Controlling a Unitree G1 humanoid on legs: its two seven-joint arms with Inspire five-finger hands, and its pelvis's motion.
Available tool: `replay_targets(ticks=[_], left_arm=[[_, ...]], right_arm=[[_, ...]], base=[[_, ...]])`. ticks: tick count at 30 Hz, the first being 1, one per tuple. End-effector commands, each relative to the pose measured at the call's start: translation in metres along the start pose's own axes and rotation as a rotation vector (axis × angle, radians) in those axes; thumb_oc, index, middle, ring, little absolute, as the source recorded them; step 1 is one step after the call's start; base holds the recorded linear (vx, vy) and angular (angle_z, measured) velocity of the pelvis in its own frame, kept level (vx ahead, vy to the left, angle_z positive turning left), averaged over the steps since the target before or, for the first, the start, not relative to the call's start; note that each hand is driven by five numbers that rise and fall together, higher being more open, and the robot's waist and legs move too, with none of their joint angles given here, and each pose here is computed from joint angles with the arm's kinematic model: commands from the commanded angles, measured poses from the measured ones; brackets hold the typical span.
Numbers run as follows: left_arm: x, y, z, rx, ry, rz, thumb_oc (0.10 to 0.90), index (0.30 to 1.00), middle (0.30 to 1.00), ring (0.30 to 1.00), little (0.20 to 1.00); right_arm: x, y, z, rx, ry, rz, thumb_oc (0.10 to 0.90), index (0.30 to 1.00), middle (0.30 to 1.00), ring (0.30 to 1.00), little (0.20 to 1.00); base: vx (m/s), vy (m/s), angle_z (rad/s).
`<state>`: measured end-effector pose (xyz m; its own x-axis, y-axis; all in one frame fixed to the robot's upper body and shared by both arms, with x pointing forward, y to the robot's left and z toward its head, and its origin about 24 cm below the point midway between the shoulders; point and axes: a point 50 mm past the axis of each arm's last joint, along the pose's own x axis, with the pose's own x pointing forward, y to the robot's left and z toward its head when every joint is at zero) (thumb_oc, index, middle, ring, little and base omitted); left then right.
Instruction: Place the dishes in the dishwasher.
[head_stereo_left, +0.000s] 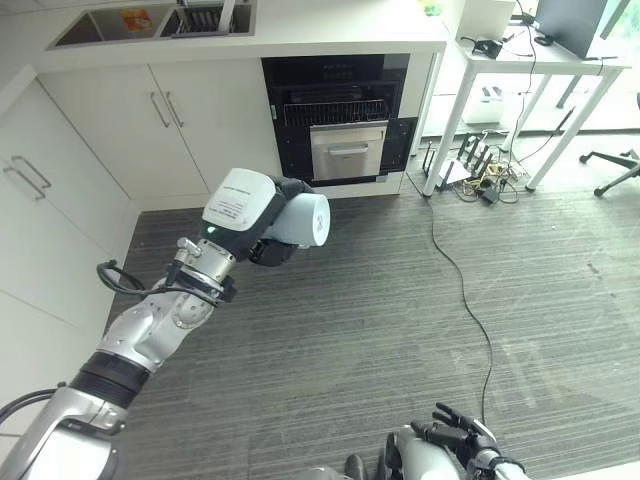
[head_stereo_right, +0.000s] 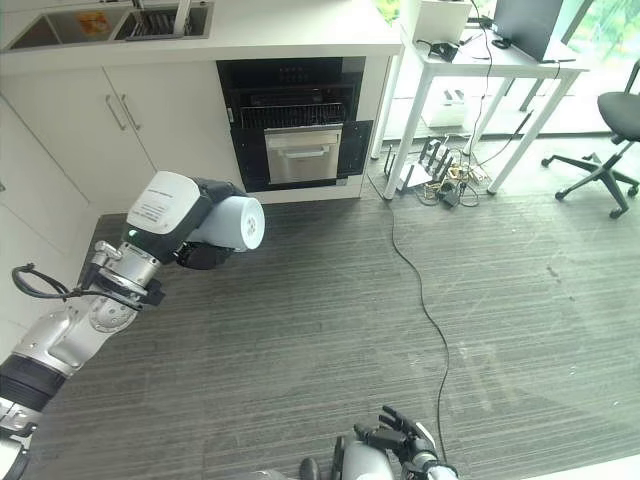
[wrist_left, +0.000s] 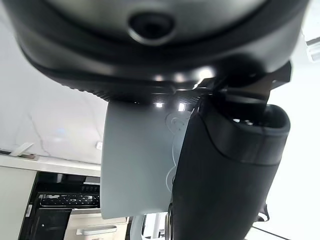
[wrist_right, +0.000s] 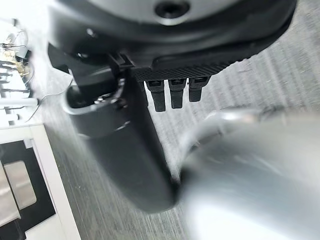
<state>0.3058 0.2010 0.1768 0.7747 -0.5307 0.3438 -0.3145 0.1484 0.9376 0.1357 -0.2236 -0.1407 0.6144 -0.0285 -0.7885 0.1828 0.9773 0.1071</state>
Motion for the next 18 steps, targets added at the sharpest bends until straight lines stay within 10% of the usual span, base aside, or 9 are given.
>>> replay_targets(ticks=[1, 18], left_arm=[[0.016, 0.033, 0.007, 0.007, -0.028, 0.190, 0.400, 0.300, 0.300, 0.300, 0.300], [0.000, 0.048, 0.006, 0.023, -0.040, 0.166, 0.400, 0.300, 0.300, 0.300, 0.300]], right_arm=[[-0.010, -0.036, 0.005, -0.086, -0.022, -0.073, 0.800, 0.900, 0.900, 0.900, 0.900], [-0.014, -0.059, 0.014, -0.130, -0.004, -0.085, 0.800, 0.900, 0.900, 0.900, 0.900]], base=[[0.30, -0.241, 0.34], [0.32, -0.305, -0.18]])
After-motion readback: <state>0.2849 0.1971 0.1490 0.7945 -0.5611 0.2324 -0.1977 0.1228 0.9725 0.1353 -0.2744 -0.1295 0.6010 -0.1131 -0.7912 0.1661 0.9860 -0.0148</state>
